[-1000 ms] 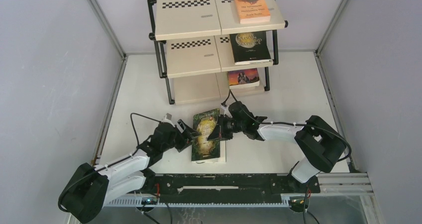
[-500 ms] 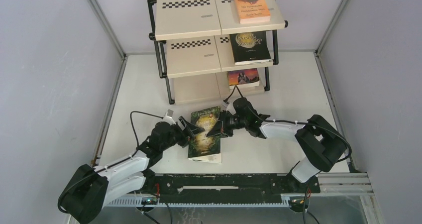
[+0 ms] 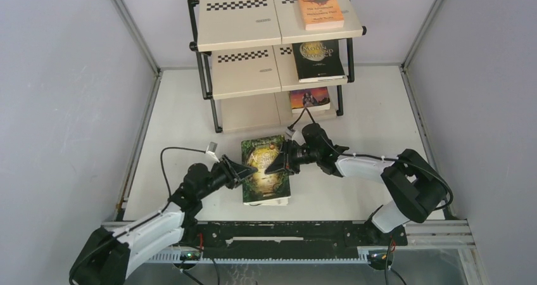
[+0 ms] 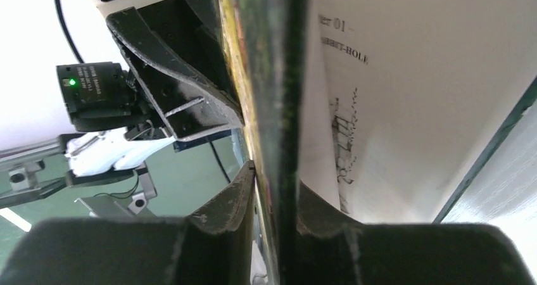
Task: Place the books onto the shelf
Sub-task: Pick up the book from the center of the board.
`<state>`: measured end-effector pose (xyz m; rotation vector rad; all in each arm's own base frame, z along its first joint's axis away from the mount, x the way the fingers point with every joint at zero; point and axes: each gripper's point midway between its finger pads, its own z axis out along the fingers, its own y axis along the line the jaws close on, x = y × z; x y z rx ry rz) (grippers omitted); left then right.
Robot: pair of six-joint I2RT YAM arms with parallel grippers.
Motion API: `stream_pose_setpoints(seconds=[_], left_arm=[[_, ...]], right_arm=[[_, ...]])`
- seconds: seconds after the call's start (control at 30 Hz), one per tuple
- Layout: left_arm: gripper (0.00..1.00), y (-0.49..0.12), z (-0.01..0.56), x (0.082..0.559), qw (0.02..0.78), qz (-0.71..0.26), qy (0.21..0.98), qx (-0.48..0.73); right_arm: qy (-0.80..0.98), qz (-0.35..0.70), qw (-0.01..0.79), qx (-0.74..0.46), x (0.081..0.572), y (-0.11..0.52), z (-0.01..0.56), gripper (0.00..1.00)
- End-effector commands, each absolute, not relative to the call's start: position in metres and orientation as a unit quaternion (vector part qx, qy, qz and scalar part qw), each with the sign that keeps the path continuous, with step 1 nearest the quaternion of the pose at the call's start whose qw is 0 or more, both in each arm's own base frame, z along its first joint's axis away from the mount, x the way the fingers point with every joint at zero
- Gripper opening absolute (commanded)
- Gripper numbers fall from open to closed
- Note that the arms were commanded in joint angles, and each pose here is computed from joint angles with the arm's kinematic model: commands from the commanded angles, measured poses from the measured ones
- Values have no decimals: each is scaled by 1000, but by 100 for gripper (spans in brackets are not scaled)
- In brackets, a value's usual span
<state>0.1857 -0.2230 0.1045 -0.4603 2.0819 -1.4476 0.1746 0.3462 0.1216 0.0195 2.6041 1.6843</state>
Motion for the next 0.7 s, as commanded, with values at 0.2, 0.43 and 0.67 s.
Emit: stream_pose_setpoints(seconds=[0.2, 0.43, 0.67], left_arm=[[22, -228, 145, 164, 292, -611, 726, -121], [17, -226, 143, 159, 288, -610, 728, -121], [27, -219, 138, 160, 298, -596, 733, -135]], right_arm=[[819, 569, 71, -12, 178, 349, 152, 35], [834, 543, 98, -5, 182, 337, 145, 43], [846, 518, 128, 4, 190, 316, 146, 46]])
